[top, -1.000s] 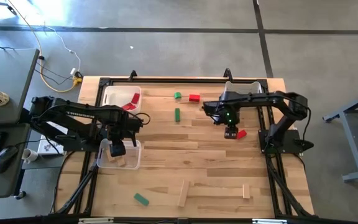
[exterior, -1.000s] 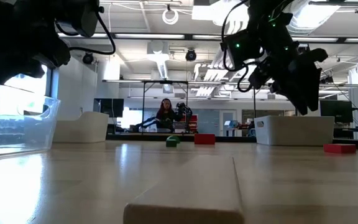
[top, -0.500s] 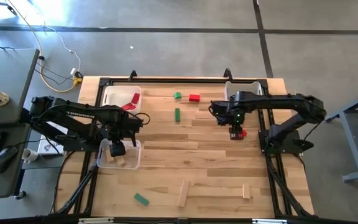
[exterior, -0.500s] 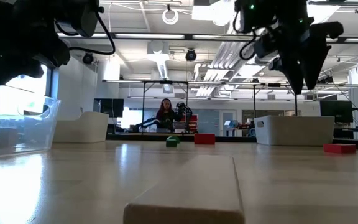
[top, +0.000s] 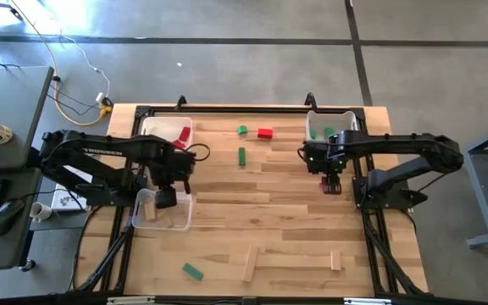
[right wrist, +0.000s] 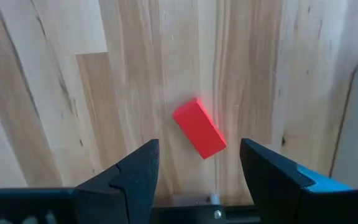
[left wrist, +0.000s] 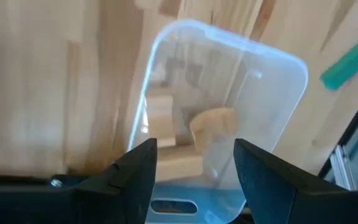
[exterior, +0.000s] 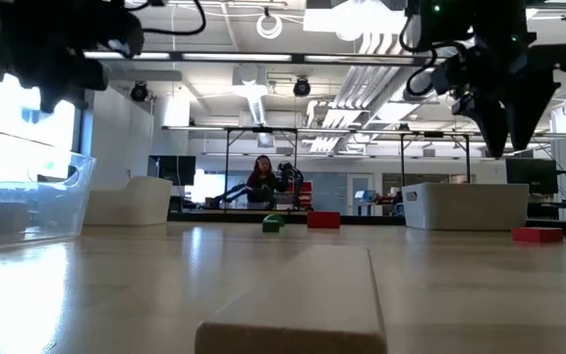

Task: Sort & place blocks by color
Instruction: Put the red rectangle into the left white bin

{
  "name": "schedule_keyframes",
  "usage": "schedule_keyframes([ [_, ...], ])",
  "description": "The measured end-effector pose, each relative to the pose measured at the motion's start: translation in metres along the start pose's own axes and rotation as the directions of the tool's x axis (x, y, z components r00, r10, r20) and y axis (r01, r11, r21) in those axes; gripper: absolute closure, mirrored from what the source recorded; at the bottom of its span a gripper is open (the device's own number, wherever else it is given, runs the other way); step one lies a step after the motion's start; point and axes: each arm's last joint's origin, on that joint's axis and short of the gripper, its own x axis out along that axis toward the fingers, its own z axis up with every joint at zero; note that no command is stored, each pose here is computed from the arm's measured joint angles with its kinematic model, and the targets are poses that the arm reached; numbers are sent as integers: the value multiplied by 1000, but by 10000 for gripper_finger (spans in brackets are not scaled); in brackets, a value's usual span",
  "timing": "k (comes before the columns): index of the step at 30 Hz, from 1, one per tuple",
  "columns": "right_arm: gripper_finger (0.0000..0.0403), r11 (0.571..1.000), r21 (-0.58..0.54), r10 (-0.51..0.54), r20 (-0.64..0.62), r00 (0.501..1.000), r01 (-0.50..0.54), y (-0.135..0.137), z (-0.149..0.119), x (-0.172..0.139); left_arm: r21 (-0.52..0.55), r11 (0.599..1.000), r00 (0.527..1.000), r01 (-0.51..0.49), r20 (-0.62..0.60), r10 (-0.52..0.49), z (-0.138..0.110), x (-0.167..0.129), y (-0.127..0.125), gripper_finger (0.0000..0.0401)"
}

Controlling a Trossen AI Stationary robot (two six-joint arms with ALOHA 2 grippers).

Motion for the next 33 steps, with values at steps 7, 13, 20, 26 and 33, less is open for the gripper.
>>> schedule_keyframes([
  [7, 192, 998, -68, -4, 17, 1000, 5, 0, -5, 17, 16, 1000, 994, -4, 113, 3, 7, -28, -4, 201],
  [13, 192, 998, -68, -6, -10, 1000, 5, 0, -2, 24, 13, 995, 975, -102, 200, 97, 10, -44, -4, 201],
  [20, 192, 991, -135, -18, -23, 1000, 15, -2, 16, 25, 5, 988, 961, -155, 233, 149, 11, -48, -4, 201],
  [26, 192, 948, -317, -57, -118, 991, 17, -1, 25, 34, 6, 988, 960, -154, 238, 149, 12, -49, -4, 201],
  [33, 192, 936, -350, -54, -248, 967, -38, 4, 32, 56, 6, 988, 960, -154, 239, 148, 12, -49, -4, 201],
])
